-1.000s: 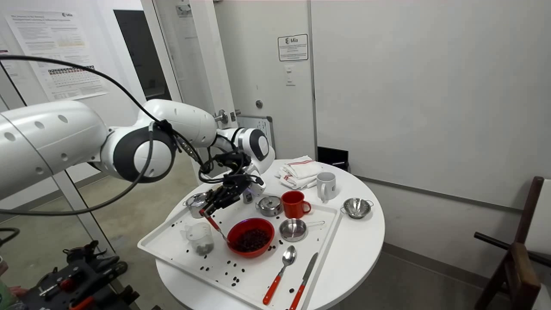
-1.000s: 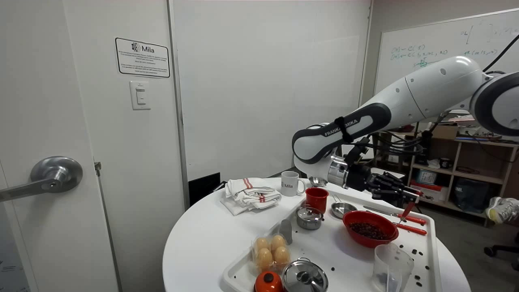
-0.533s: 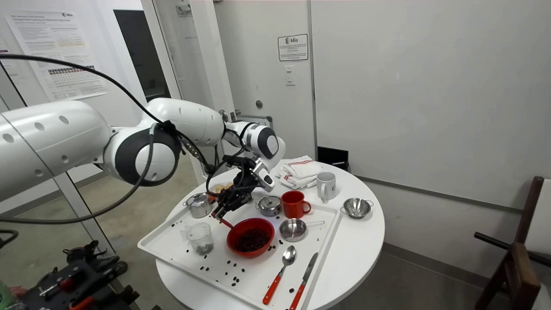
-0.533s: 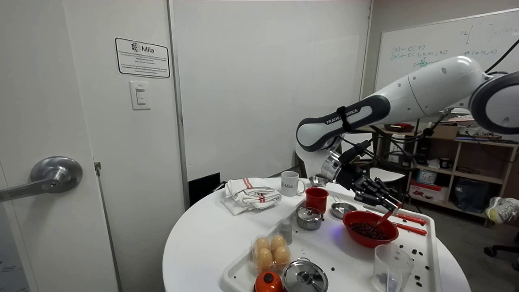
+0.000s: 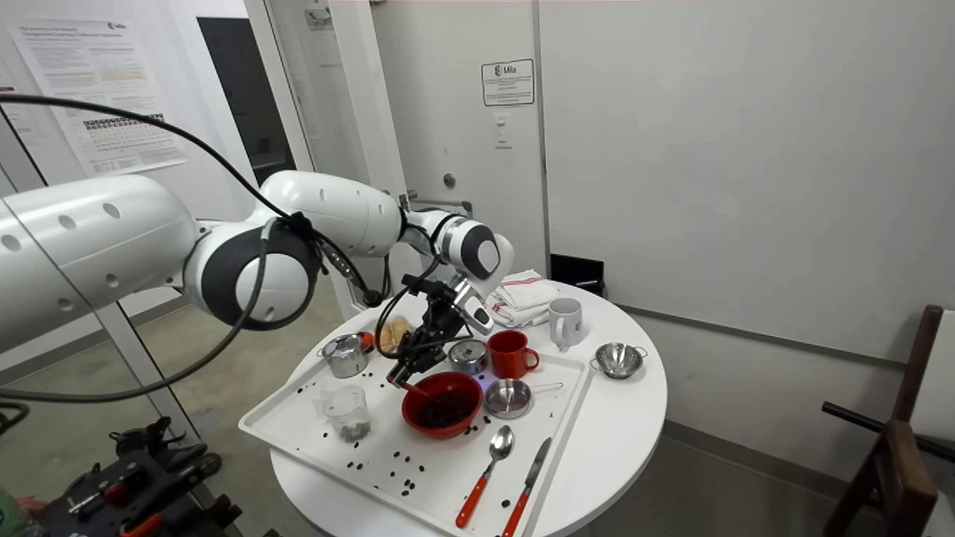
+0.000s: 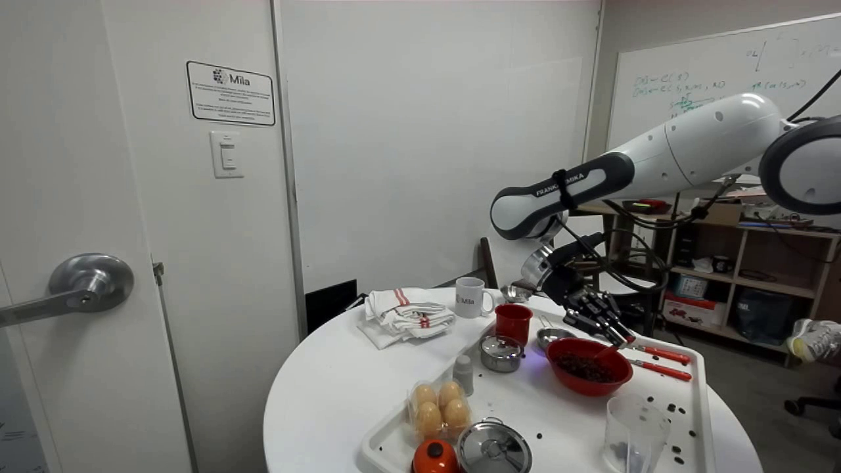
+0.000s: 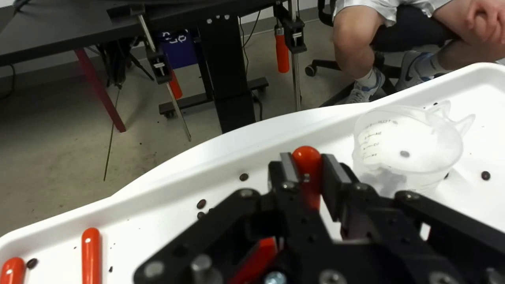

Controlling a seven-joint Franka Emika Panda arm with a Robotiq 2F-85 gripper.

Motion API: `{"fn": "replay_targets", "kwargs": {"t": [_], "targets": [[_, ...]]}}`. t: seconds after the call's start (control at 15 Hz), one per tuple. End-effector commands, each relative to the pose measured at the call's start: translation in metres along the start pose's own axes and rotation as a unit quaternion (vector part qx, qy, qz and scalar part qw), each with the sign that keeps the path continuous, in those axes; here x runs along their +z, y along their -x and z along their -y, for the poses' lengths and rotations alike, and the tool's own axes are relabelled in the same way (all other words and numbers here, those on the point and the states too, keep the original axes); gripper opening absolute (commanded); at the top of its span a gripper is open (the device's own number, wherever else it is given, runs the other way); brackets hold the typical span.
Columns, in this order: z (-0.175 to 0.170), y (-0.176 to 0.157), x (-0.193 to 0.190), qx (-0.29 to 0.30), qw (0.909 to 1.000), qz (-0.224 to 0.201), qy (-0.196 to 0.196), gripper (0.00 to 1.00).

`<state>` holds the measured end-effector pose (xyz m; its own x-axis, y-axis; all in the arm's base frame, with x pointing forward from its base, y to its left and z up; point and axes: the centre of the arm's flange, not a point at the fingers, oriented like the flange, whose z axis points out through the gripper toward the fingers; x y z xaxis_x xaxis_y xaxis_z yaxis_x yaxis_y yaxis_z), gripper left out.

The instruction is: Use the fork to mix the contents in the bowl

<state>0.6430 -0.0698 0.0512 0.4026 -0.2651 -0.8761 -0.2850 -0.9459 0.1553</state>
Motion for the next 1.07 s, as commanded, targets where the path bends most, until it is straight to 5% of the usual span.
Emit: {"fn": "replay_targets", "kwargs": {"t": [0.0,0.4,1.0], "targets": [[-0.008,-0.035,-0.019,0.010,0.9995,0.018,-0.023,0.08],[-0.025,-0.035,0.017,0.013,0.9975,0.067,-0.015,0.08],[0.053,-0.004,0.046,-0.017,0.9898,0.112,0.086,0.08]]}}
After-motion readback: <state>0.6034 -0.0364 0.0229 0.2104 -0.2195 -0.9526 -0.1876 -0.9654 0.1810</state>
